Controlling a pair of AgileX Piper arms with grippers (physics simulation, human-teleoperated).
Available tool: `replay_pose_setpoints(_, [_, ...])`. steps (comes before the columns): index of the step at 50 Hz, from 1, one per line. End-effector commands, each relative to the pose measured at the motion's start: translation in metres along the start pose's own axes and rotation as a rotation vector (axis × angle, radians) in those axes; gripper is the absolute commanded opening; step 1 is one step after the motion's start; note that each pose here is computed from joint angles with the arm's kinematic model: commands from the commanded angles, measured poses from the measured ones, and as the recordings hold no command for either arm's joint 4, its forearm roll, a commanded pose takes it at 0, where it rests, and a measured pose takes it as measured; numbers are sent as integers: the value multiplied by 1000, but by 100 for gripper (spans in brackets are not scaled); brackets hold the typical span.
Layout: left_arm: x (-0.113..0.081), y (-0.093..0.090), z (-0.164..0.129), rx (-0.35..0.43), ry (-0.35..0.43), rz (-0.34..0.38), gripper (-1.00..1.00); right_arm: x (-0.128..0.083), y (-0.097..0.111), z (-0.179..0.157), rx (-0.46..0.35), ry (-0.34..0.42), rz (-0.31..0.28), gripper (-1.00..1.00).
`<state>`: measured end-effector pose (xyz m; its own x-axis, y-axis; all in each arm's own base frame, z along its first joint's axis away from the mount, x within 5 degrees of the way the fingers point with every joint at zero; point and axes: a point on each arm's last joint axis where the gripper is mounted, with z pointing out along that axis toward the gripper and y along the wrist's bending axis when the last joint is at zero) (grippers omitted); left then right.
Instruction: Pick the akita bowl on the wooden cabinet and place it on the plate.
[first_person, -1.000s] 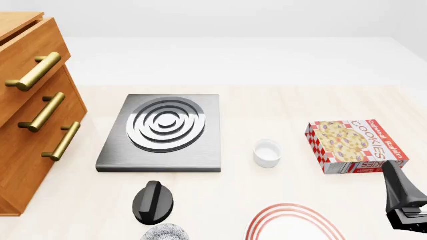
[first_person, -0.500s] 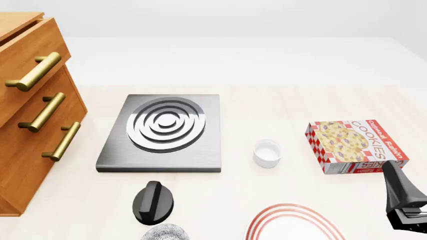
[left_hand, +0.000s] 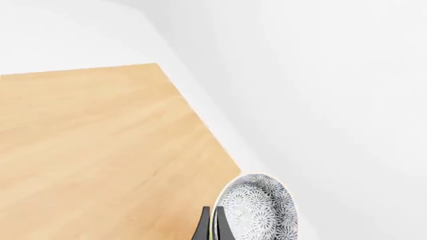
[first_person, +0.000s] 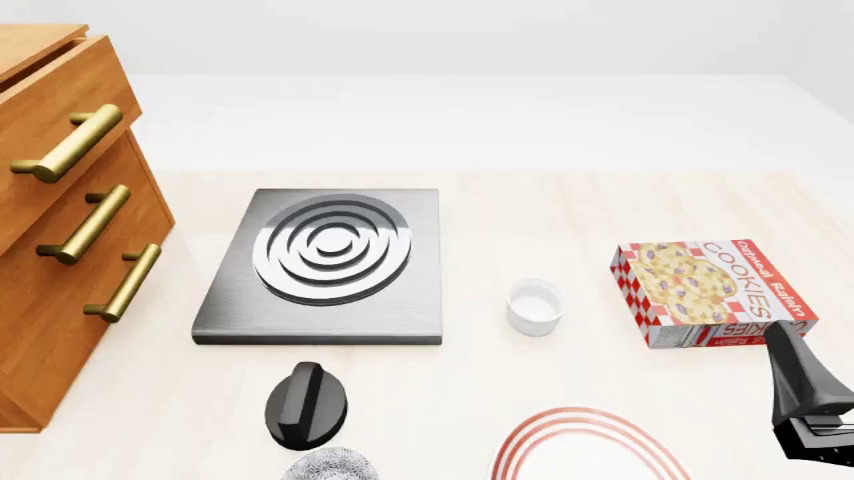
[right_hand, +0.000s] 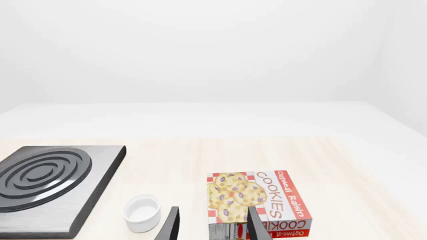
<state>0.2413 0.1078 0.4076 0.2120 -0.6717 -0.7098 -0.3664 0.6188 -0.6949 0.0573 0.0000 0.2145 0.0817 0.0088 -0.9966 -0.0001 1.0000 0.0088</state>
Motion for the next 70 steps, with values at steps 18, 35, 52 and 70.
replay_pose_setpoints(18, [-11,-48,-63,168,20,-42,-100,0,0,0,0,0,0,100])
replay_pose_setpoints(35, [-11,-67,-95,258,64,-14,-100,0,0,0,0,0,0,100])
replay_pose_setpoints(52, [-5,-85,-109,341,137,24,-100,0,0,0,0,0,0,100])
replay_pose_setpoints(70, [9,-99,-117,422,229,47,-100,0,0,0,0,0,0,100])
